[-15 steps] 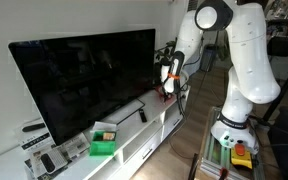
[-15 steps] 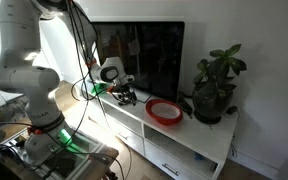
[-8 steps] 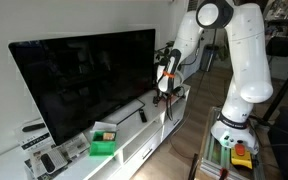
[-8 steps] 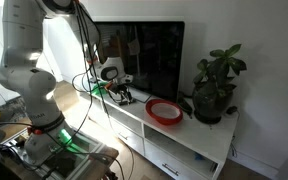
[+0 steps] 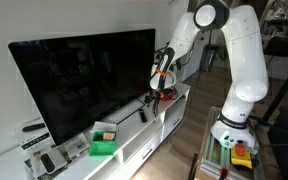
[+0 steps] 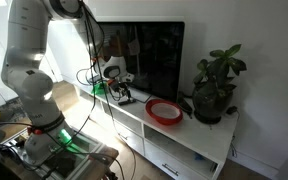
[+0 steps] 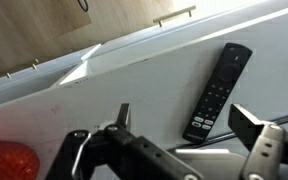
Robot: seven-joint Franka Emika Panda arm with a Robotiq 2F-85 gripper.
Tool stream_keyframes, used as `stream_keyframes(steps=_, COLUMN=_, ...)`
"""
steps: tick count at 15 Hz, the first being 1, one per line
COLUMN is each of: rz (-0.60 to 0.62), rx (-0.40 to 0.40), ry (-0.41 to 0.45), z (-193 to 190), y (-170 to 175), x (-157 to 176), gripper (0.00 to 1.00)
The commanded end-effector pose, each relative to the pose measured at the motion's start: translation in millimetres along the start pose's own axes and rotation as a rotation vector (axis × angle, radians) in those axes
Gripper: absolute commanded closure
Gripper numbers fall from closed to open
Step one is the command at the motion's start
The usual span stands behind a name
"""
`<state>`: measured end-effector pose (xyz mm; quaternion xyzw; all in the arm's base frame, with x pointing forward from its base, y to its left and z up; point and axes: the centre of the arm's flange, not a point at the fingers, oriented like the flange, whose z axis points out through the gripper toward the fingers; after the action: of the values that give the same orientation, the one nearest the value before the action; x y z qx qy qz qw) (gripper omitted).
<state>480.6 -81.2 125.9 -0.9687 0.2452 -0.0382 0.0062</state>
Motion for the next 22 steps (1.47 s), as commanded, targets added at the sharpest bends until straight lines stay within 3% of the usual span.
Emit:
stream_keyframes(steps=1, rz=0.042, rx=0.01, ry=-0.038, z=19.4, y=-12.7, x=25.4, gripper=0.0)
stream_keyframes(steps=12, rz=-0.01, rx=0.091, ry=-0.038, z=64.7, y=-58.9, x=38.7, gripper=0.0)
stream_keyframes(steps=21, rz=-0.01, rx=0.068, ry=-0.036, z=95.1, y=-64.5, x=42.9, gripper=0.0)
stream_keyframes(steps=22, rz=-0.009, rx=0.068, ry=-0.04, z=97.1, y=-64.6, x=42.9, gripper=0.06)
